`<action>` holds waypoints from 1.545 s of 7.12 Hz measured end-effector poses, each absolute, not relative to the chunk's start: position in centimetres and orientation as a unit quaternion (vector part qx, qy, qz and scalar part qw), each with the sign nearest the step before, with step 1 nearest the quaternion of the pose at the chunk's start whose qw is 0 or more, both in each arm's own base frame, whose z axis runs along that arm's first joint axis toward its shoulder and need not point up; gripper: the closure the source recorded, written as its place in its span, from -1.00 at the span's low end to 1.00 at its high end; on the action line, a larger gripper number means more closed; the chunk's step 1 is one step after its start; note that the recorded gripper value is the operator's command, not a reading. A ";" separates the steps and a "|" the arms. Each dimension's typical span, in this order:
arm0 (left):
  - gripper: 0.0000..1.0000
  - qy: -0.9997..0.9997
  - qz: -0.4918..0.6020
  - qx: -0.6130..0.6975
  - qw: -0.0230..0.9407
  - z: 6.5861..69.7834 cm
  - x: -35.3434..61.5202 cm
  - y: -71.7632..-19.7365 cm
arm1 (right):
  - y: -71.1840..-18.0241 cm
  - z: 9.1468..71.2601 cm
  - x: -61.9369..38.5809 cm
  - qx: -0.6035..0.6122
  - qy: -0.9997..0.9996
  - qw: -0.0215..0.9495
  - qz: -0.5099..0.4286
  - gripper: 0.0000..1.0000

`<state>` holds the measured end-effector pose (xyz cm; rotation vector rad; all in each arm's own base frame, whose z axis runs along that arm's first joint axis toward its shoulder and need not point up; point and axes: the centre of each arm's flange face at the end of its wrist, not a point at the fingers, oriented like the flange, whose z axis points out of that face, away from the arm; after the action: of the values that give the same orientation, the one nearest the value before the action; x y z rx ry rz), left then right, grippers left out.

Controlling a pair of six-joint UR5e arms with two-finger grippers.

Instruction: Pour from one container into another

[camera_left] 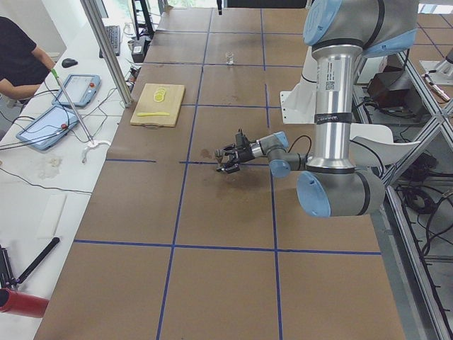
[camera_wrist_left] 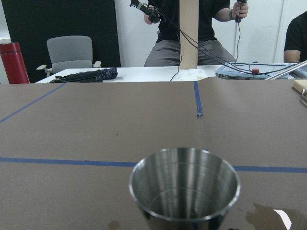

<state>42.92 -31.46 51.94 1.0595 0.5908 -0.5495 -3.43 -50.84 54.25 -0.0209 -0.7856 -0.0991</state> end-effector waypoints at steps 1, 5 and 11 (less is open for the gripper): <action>0.82 0.276 -0.256 0.492 0.785 51.6 43.1 -31.6 | -50.8 54.3 -3.4 -0.011 -0.382 0.923 -0.048 -1.00; 1.00 0.305 -0.257 0.505 0.766 50.1 42.1 -32.0 | -50.8 54.3 -3.6 -0.012 -0.383 0.922 -0.049 -1.00; 1.00 0.357 -0.233 0.548 0.720 45.9 40.6 -31.8 | -51.2 51.4 -8.0 0.075 -0.402 0.905 -0.120 -1.00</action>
<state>40.57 -31.83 45.87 1.2117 0.7887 -0.5151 -8.03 -51.16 51.40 0.1553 -0.8306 -0.2484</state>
